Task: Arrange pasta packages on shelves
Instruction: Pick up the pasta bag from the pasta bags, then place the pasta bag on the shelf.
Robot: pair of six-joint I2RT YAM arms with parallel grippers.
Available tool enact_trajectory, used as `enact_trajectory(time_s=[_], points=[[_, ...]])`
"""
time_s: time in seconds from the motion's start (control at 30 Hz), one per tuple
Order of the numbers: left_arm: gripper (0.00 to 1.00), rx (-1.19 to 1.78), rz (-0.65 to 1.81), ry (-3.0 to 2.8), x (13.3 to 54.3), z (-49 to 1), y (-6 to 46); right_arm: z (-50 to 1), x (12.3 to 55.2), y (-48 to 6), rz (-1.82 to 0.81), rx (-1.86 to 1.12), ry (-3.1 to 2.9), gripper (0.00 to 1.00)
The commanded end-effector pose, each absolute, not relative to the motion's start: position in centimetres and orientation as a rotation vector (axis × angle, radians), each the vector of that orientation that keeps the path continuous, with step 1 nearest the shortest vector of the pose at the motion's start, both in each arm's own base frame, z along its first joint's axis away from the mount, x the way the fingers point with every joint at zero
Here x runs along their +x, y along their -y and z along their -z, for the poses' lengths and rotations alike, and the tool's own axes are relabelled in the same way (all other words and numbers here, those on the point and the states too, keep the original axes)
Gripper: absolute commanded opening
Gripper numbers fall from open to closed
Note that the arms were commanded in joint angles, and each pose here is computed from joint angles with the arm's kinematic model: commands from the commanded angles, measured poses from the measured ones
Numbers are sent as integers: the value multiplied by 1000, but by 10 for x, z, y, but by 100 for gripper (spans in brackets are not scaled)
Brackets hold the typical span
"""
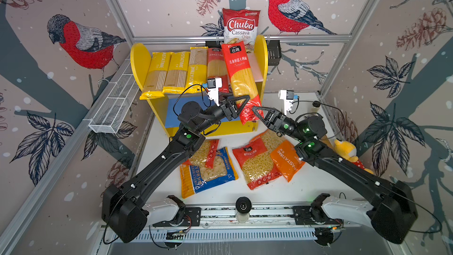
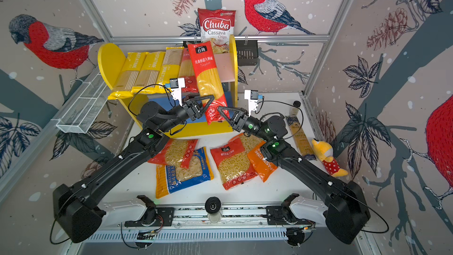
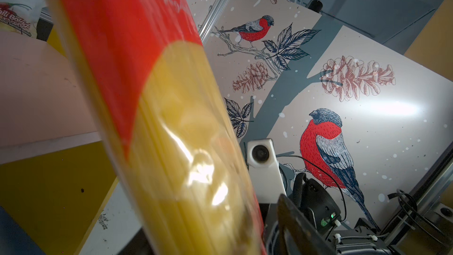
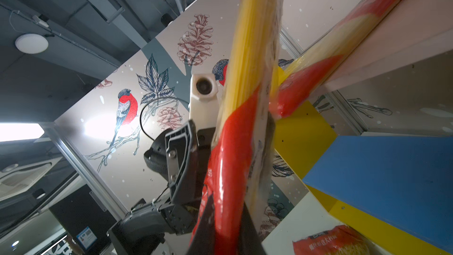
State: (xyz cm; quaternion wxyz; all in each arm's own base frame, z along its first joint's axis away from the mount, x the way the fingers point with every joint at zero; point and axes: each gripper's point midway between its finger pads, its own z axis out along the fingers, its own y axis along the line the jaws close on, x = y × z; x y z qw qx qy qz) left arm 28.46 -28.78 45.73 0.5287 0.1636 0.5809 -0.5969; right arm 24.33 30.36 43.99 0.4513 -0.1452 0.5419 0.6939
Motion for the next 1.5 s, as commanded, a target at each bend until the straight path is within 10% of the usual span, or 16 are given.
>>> enact_trajectory(time_s=[0.0, 0.83, 1.47], points=[[66, 410, 1425, -1333, 278, -466, 284, -495, 252, -285, -1700, -270, -1123, 0], [67, 273, 1321, -1502, 258, -386, 248, -458, 356, -371, -1746, 13, -1505, 0], [67, 271, 1337, -1517, 261, -379, 252, -454, 360, -363, -1740, 63, -1547, 28]])
